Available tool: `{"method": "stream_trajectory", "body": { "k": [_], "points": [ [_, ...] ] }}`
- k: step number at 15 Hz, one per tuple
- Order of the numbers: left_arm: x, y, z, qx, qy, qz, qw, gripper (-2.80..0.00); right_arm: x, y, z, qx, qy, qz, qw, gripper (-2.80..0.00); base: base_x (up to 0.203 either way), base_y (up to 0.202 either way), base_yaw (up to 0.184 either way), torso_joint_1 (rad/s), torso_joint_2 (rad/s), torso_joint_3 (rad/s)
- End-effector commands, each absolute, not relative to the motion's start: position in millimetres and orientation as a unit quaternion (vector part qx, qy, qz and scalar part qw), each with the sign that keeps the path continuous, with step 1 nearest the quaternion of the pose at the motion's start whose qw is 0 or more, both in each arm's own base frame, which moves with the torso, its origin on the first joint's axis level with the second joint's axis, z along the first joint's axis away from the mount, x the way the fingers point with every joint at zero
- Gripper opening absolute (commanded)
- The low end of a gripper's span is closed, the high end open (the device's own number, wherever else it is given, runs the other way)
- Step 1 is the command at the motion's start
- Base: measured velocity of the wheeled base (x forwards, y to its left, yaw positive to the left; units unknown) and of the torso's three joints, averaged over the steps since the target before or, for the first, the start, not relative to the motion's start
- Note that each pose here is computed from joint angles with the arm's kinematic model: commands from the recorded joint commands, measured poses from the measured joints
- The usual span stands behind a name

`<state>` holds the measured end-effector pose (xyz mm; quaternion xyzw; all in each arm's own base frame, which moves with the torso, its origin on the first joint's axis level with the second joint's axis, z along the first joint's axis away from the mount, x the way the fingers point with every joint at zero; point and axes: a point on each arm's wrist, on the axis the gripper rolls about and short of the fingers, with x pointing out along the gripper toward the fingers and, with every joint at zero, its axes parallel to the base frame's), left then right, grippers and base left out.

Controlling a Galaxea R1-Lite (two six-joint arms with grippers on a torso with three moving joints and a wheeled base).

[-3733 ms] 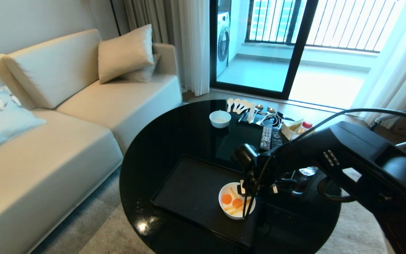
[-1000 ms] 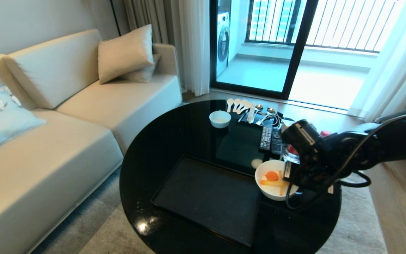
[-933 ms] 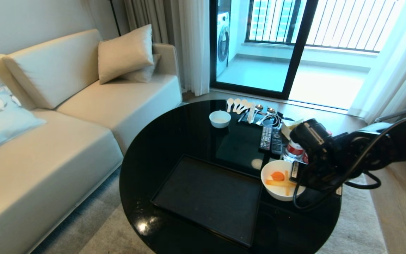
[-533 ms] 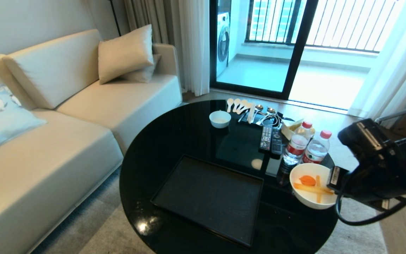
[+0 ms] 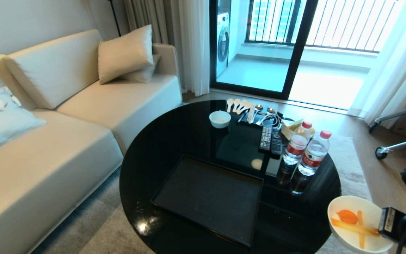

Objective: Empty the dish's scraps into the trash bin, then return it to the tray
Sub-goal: Move the bowl over the trash can

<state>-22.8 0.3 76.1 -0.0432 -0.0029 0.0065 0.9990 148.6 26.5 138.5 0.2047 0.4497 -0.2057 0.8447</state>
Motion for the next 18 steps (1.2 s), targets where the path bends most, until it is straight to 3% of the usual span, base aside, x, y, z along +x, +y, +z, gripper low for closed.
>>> {"method": "stream_trajectory", "body": {
  "k": [1,6,18],
  "points": [
    [-23,0,76,-0.044,-0.003,0.007,0.999,-2.8,122,21,140,0.219,0.431,-0.194,0.854,-2.8,0.0,0.0,0.0,0.0,0.0,0.0],
    [-23,0,76,-0.044,-0.003,0.007,0.999,-2.8,105,18,139,0.184,0.437,-0.143,0.869,-2.8,0.0,0.0,0.0,0.0,0.0,0.0],
    [-23,0,76,-0.044,-0.003,0.007,0.999,-2.8,99,17,141,0.165,0.431,-0.129,0.878,-2.8,0.0,0.0,0.0,0.0,0.0,0.0]
  ]
}}
